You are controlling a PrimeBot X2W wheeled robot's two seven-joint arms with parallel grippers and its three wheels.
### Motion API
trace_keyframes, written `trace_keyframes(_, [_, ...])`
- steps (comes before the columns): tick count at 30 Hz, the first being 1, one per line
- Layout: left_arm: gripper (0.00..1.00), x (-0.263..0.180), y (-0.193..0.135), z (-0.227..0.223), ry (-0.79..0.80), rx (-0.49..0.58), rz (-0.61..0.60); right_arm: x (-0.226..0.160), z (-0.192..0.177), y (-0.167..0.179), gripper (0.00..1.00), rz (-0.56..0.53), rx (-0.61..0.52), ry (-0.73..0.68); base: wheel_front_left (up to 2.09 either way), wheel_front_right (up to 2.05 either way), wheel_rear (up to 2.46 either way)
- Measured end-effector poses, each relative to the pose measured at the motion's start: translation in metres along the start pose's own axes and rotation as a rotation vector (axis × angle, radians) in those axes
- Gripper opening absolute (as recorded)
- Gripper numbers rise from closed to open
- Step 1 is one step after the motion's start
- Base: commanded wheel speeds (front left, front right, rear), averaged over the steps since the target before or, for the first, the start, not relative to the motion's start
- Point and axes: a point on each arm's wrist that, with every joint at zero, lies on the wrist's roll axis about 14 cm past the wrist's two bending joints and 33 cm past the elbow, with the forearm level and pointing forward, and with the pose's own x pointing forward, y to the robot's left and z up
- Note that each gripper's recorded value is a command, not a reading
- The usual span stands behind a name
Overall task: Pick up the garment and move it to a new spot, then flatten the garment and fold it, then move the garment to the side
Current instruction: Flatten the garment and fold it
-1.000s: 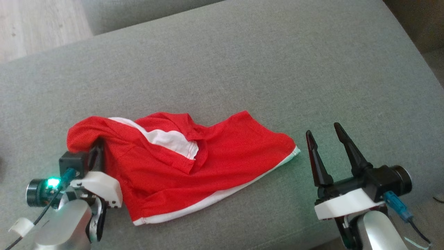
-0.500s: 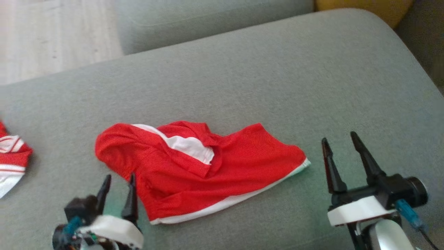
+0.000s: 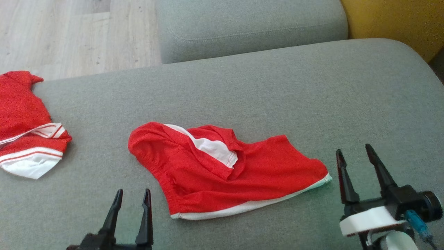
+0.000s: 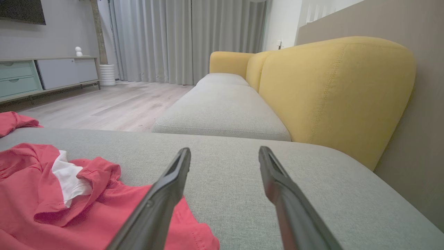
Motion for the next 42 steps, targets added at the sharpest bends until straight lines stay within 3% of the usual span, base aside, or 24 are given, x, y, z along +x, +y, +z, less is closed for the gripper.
trace_keyframes(26, [1.0, -0.004, 0.009, 0.003, -0.042, 0.028, -0.009, -0.011, -0.028, -0.003, 1.0, -0.032, 0.096, 0.082, 0.0, 0.0, 0.0])
trace_keyframes(32, [1.0, -0.017, -0.028, -0.05, 0.184, -0.048, -0.14, -0.019, -0.073, 0.004, 1.0, -0.015, 0.1, 0.264, 0.0, 0.0, 0.0])
trace_keyframes(42, [1.0, -0.025, -0.032, -0.088, 0.39, -0.121, -0.173, -0.001, -0.11, 0.015, 1.0, 0.044, 0.062, 0.463, 0.0, 0.0, 0.0])
